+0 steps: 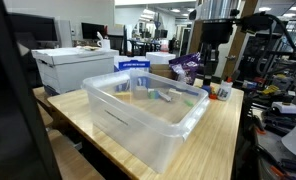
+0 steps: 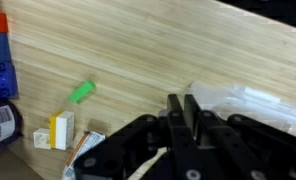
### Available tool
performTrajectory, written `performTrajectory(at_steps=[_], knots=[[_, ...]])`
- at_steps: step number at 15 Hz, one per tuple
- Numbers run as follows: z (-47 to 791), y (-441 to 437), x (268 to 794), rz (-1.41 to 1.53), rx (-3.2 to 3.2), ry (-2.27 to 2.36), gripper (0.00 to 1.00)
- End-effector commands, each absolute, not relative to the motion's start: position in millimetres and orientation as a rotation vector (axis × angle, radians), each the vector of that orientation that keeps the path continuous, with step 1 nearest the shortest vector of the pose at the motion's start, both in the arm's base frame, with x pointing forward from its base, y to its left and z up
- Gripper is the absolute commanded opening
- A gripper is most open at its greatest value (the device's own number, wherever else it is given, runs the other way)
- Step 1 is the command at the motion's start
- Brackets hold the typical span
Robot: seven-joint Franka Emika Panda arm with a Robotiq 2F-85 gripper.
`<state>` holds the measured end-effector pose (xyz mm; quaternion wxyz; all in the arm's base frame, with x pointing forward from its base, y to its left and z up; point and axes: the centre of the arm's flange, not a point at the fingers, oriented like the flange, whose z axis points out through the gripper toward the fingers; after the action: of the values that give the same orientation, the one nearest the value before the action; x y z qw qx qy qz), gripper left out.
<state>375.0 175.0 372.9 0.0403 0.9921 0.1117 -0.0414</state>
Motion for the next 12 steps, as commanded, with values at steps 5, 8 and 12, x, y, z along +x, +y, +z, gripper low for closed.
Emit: performTrajectory(at_steps=[5,8,12], knots=[[410.6,145.7,338.6,-0.269,2.988,0.494,0.61],[421.2,132.5,332.1,-0.283,2.991,0.468,0.75],[430.0,115.0,328.0,-0.318,3.006,0.466,0.94]])
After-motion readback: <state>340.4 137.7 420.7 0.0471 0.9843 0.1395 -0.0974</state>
